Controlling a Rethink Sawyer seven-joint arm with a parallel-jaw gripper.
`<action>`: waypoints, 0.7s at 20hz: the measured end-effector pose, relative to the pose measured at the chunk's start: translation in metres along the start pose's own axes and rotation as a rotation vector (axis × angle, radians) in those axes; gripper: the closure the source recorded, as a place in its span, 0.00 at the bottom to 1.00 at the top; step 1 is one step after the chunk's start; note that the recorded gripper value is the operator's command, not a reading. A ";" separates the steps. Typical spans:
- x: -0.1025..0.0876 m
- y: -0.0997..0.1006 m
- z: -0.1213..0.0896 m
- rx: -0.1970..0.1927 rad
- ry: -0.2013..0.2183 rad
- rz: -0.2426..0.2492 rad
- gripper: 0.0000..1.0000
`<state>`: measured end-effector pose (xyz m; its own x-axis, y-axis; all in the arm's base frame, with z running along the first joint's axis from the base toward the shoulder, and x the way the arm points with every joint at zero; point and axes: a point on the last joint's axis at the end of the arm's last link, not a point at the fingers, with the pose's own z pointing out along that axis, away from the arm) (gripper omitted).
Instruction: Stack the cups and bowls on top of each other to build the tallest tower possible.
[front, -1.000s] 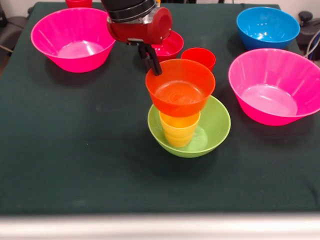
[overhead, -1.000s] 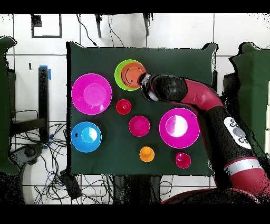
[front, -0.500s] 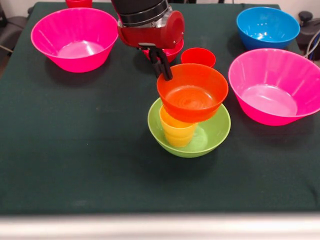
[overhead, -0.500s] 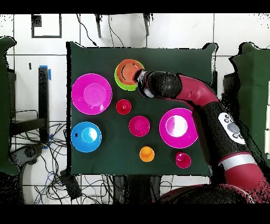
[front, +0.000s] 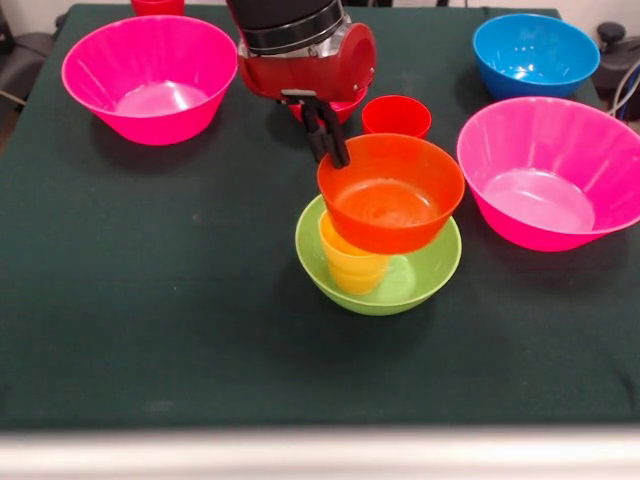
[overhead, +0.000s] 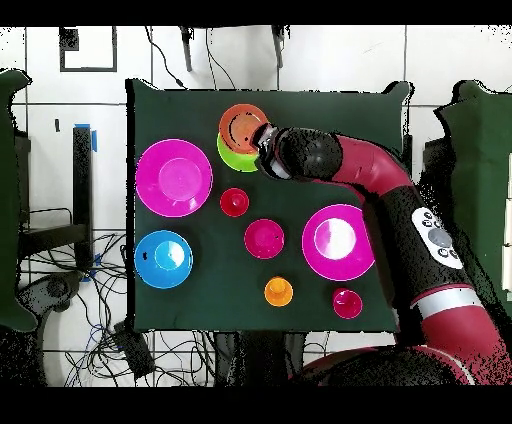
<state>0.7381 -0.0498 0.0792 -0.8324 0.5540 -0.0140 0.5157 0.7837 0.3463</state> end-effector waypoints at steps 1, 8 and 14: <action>-0.001 0.000 0.000 0.000 -0.002 0.000 1.00; -0.004 -0.003 -0.004 0.001 -0.009 0.004 1.00; -0.005 -0.005 -0.004 0.001 -0.009 0.005 1.00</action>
<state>0.7390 -0.0574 0.0818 -0.8277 0.5608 -0.0209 0.5204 0.7810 0.3453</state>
